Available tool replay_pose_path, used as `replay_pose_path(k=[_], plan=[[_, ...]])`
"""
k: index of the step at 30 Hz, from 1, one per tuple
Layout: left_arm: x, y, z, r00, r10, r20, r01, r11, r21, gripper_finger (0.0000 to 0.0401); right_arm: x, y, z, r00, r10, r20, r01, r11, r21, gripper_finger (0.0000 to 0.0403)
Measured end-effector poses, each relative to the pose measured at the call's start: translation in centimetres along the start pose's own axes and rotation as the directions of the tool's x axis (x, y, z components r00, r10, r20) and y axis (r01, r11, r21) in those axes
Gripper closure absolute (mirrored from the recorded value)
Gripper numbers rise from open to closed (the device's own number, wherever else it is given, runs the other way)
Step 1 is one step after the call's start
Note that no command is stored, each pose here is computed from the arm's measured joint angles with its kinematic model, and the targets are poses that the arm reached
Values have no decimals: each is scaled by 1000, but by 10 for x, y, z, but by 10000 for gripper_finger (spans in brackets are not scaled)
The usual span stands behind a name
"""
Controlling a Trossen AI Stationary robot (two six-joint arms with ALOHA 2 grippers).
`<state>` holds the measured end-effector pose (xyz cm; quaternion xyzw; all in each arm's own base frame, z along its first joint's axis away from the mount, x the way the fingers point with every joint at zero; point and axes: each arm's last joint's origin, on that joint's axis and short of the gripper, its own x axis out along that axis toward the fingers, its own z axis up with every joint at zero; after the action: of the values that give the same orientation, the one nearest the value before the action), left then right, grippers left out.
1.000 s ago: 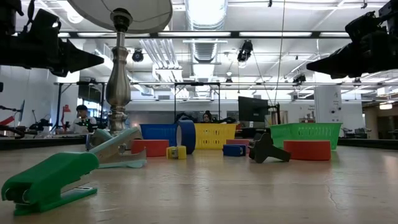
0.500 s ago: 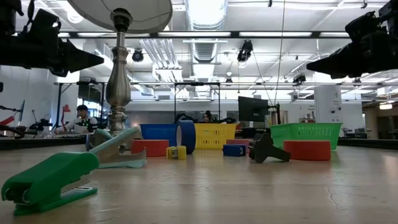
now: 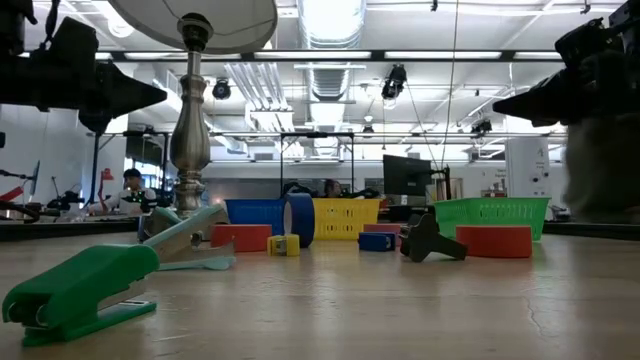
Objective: Pick and place Stapler, Stapler remover, tape
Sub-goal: Put the yellow stapler into the blue bin
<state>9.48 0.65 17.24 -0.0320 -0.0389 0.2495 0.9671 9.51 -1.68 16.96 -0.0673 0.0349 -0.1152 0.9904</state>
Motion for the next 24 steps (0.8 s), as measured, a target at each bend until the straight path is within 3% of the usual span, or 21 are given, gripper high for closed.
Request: replay_pose_path(k=[5,8,12,16,19,22,24], plan=[[0,-1,0,999,-47,-2,47,996,-70,389,0,0,0,1000,0,0,0,997,-83,394],[-1,-5,0,983,-185,-7,182,975,-128,389,0,0,0,1000,0,0,0,994,-106,394],[-2,-11,0,924,-383,-12,374,909,-185,389,0,0,0,1000,-1,0,1,996,-89,394],[-3,-14,-1,907,-421,-20,413,897,-160,391,0,0,0,1000,0,0,0,1000,-28,394],[-3,-17,1,893,-450,-3,447,887,-117,397,0,0,0,1000,1,0,-1,996,85,394],[-4,-23,8,870,-489,59,492,868,-63,397,0,0,0,1000,1,1,-1,982,190,394],[-4,-27,11,850,-519,89,524,851,-41,397,0,0,0,1000,0,4,0,980,199,394]])
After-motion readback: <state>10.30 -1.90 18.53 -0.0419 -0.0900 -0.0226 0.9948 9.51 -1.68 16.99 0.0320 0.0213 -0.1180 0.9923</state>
